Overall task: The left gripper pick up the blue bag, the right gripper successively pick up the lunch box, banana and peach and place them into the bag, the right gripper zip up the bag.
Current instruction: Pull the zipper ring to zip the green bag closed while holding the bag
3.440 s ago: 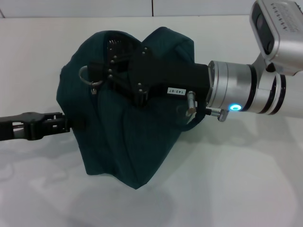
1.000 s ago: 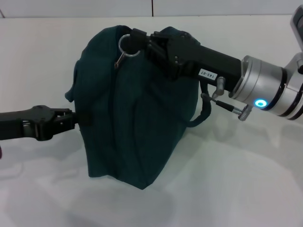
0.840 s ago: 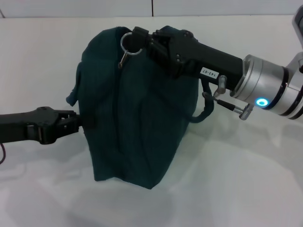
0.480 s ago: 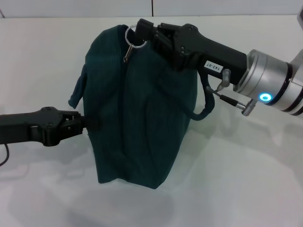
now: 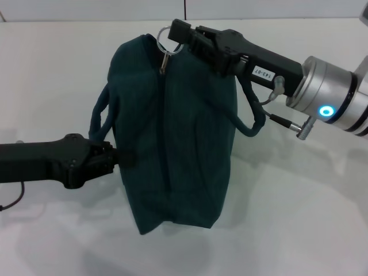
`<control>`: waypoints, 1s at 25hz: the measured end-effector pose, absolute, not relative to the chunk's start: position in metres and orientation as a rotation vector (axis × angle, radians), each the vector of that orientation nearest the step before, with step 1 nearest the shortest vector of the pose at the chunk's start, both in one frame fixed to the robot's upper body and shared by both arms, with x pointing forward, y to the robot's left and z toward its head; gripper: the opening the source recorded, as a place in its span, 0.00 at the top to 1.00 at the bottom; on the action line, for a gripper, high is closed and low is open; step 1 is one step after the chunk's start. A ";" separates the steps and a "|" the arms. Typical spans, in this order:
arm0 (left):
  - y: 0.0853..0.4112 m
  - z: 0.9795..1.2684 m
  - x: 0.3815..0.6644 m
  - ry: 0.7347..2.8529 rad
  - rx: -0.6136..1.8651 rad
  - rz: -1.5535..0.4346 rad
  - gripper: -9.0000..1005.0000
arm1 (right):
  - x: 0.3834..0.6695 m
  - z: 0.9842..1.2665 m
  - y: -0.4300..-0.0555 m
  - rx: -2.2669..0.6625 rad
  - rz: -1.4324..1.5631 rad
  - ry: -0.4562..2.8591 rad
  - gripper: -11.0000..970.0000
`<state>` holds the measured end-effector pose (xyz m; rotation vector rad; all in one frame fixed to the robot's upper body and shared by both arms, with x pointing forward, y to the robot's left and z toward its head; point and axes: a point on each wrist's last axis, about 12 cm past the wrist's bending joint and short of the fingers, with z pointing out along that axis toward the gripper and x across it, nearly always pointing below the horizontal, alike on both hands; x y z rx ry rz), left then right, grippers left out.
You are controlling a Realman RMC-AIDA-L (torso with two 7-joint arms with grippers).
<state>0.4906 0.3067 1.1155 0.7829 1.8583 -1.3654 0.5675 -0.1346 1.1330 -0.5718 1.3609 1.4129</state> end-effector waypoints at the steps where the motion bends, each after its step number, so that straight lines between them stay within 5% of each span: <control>1: 0.306 1.115 0.490 1.849 0.787 -1.374 0.93 | 0.568 1.132 -0.136 -0.561 1.415 1.370 0.89; 25: 0.293 1.106 0.476 1.741 0.918 -1.437 0.93 | 0.574 1.130 -0.142 -0.499 1.408 1.409 0.88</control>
